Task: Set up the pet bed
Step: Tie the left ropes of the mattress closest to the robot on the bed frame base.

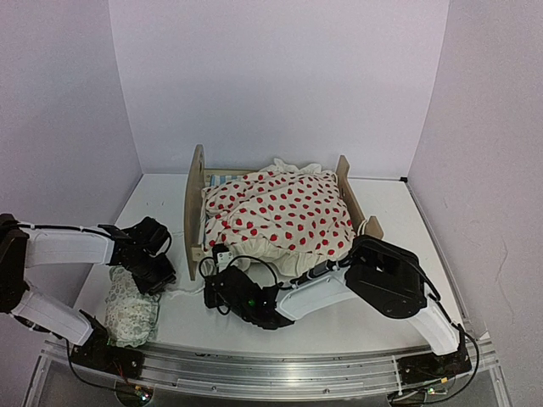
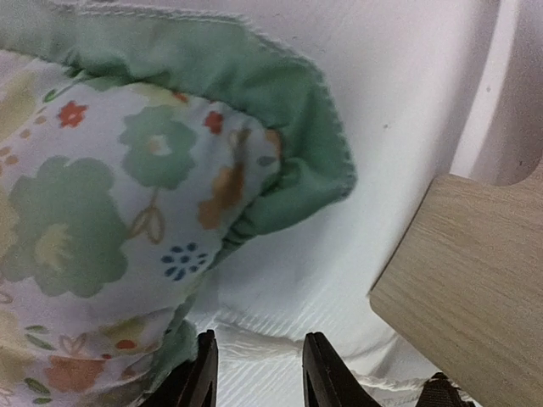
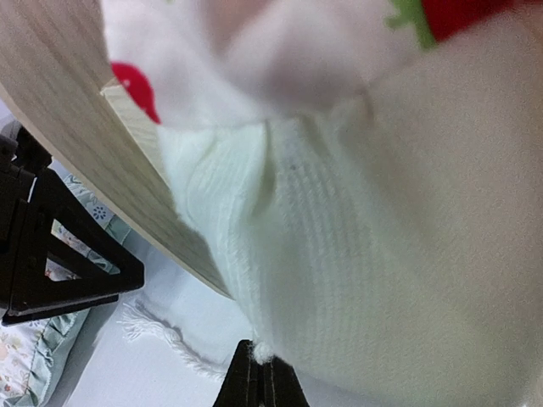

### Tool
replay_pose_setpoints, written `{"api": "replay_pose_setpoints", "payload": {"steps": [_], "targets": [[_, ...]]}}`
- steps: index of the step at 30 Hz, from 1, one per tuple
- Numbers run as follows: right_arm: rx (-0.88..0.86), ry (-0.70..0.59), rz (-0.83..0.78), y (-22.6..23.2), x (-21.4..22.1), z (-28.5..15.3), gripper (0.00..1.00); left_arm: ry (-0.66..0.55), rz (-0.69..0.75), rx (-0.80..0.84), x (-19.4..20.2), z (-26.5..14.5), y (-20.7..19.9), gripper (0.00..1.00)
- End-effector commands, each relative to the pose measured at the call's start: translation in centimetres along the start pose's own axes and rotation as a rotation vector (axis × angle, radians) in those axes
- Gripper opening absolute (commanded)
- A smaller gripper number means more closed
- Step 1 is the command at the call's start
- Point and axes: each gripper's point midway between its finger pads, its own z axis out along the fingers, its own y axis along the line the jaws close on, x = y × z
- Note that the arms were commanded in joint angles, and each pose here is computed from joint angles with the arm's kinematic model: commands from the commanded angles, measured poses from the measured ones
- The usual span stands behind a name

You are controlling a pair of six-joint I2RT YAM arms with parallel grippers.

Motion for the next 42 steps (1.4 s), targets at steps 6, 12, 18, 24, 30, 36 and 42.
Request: {"api": "replay_pose_setpoints", "payload": {"steps": [6,12,18,24,30,36,42], "targets": [[-0.045,-0.039,0.053,1.4,-3.2,-0.9,0.00,-0.007,0.019,0.065,-0.5,0.4,-1.8,0.36],[-0.049,-0.040,0.055,1.5,-3.2,-0.6,0.00,0.030,0.021,0.002,0.3,0.9,-0.4,0.36],[-0.051,-0.039,0.053,1.5,-3.3,-0.4,0.00,0.025,0.035,-0.016,0.1,-0.4,-0.1,0.52],[-0.052,-0.036,0.058,1.4,-3.2,-0.1,0.00,0.073,0.025,-0.007,1.1,-0.4,-0.1,0.46],[-0.056,-0.030,0.060,1.3,-3.2,-0.1,0.00,0.116,0.013,-0.005,1.9,0.6,-0.1,0.41],[-0.055,-0.021,0.062,1.0,-3.1,-0.4,0.00,0.115,0.007,-0.002,1.8,0.9,-0.2,0.15],[-0.059,-0.010,0.064,0.8,-3.0,-0.6,0.00,0.050,0.028,0.035,0.5,0.0,-1.3,0.02]]}}
